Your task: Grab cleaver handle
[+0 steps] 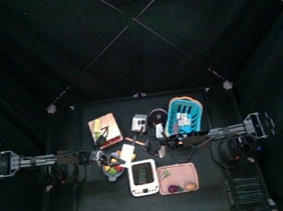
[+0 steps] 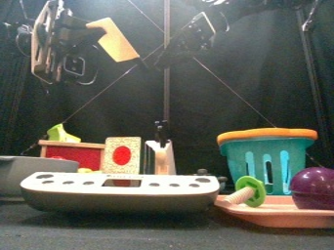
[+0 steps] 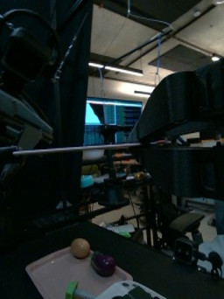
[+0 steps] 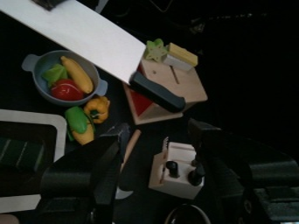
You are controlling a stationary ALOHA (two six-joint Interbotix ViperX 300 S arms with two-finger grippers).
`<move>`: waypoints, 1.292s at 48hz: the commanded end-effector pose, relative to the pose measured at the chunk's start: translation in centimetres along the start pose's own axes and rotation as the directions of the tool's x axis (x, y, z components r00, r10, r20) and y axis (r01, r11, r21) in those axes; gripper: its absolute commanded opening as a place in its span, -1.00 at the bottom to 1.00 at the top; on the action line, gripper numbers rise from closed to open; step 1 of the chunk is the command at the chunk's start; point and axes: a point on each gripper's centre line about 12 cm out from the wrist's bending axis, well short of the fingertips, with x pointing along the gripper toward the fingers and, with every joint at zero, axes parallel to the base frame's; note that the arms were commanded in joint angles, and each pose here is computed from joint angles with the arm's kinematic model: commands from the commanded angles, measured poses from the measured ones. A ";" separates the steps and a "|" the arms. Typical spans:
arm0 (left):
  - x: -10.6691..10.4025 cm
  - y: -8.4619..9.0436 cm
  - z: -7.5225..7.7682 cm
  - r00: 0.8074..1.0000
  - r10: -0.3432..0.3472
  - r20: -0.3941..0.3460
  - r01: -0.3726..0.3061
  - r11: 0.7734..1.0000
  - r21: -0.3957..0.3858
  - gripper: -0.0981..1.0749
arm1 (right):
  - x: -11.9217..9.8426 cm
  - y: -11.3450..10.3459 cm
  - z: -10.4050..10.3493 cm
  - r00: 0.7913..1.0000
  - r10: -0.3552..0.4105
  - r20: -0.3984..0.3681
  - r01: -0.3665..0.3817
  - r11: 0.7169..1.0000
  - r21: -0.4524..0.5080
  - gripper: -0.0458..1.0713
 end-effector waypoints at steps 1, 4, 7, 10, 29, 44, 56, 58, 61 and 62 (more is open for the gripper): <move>0.1 -0.5 0.2 0.999 -0.026 0.019 0.026 0.999 -0.025 -0.12 | -0.2 -1.0 1.7 0.999 -0.049 0.021 0.050 0.998 -0.046 0.70; 0.2 -0.6 0.3 0.999 -0.035 0.023 0.036 0.999 -0.033 -0.12 | 0.4 -0.8 1.7 0.998 -0.065 0.004 0.065 0.994 -0.083 0.70; 0.2 -0.7 0.3 0.999 -0.040 0.022 0.041 0.999 -0.034 -0.12 | 1.2 -0.5 1.6 0.997 -0.080 -0.021 0.077 0.990 -0.118 0.70; 0.2 -0.7 0.1 0.999 -0.043 0.014 0.044 0.998 -0.036 -0.12 | 1.9 -0.5 1.6 0.993 -0.107 -0.057 0.098 0.985 -0.139 0.70; 0.3 -0.8 -0.7 0.998 -0.053 -0.013 0.053 0.997 -0.048 -0.12 | 4.3 0.1 2.5 0.957 -0.260 -0.126 0.207 0.921 -0.330 0.69; 0.2 -0.7 -0.5 0.998 -0.056 0.004 0.056 0.996 -0.066 -0.12 | 4.2 0.9 2.7 0.950 -0.281 -0.134 0.216 0.905 -0.365 0.67; 0.2 -0.6 -0.4 0.999 -0.053 0.012 0.054 0.996 -0.073 -0.12 | 4.2 1.2 2.7 0.952 -0.277 -0.130 0.212 0.903 -0.373 0.42; 0.2 -0.7 -0.3 0.998 -0.055 0.015 0.056 0.996 -0.075 -0.12 | 4.2 1.3 2.7 0.952 -0.277 -0.131 0.211 0.903 -0.374 0.34; 0.2 -0.7 -0.3 0.998 -0.054 0.019 0.056 0.995 -0.078 -0.12 | 4.3 1.4 2.5 0.952 -0.275 -0.136 0.207 0.903 -0.376 0.26; 0.2 -0.7 -0.3 0.998 -0.056 0.018 0.057 0.995 -0.078 -0.12 | 4.3 1.4 2.5 0.952 -0.275 -0.137 0.207 0.903 -0.376 0.24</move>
